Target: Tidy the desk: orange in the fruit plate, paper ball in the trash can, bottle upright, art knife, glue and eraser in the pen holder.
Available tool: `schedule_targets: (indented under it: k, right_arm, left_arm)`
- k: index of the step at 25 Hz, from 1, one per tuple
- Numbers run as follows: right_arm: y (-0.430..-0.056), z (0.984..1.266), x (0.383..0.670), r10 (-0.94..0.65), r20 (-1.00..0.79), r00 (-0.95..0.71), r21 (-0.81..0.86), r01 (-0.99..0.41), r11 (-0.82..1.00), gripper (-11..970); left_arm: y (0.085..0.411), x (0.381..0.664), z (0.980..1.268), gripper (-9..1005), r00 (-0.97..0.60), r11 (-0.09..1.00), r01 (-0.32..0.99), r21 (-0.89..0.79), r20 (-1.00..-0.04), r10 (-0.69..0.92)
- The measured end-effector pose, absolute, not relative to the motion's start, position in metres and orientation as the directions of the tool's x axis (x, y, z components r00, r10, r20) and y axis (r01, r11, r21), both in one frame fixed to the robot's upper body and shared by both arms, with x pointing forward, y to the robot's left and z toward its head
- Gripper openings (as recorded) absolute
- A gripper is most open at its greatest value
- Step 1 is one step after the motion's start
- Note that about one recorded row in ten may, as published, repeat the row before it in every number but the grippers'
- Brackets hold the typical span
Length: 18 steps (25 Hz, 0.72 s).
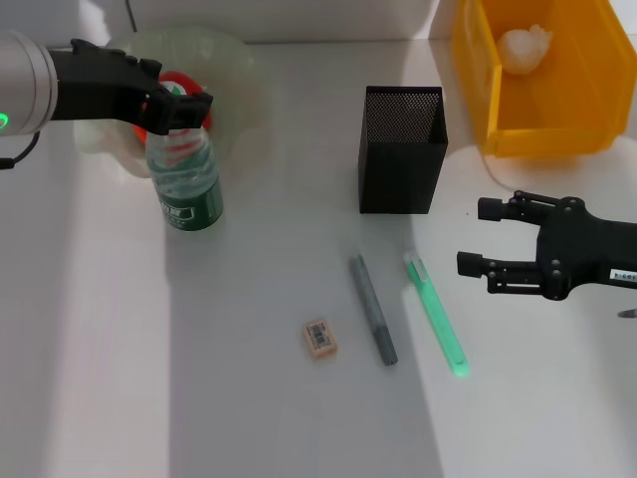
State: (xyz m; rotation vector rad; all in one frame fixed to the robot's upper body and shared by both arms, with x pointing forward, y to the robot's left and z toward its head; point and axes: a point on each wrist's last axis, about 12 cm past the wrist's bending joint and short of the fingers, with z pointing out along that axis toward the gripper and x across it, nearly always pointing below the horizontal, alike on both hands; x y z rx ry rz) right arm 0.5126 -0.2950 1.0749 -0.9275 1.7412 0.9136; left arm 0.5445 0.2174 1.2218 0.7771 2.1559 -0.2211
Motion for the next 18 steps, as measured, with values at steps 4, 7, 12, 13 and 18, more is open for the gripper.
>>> schedule_targets:
  k: [4, 7, 12, 13, 18]
  right_arm:
    - [-0.295, 1.075, 0.512, -0.188, -0.941, -0.283, 0.177, -0.881, 0.439, 829]
    - [-0.296, 1.075, 0.512, -0.187, -0.941, -0.283, 0.177, -0.880, 0.440, 829]
    - [-0.297, 1.075, 0.513, -0.187, -0.941, -0.282, 0.175, -0.879, 0.444, 829]
    - [-0.297, 1.075, 0.513, -0.187, -0.941, -0.282, 0.175, -0.879, 0.444, 829]
    - [-0.302, 1.079, 0.515, -0.171, -0.930, -0.325, 0.216, -0.861, 0.461, 829]
  left_arm:
    - [0.217, 0.545, 1.222, 593, -0.477, 0.793, 0.601, 0.100, -0.752, 0.456]
    - [0.214, 0.543, 1.226, 699, -0.454, 0.782, 0.614, 0.106, -0.763, 0.460]
    - [0.203, 0.538, 1.247, 786, -0.323, 0.723, 0.681, 0.120, -0.836, 0.443]
    - [0.199, 0.536, 1.250, 799, -0.283, 0.693, 0.710, 0.120, -0.854, 0.437]
    - [0.187, 0.526, 1.250, 800, -0.108, 0.551, 0.821, 0.149, -0.907, 0.407]
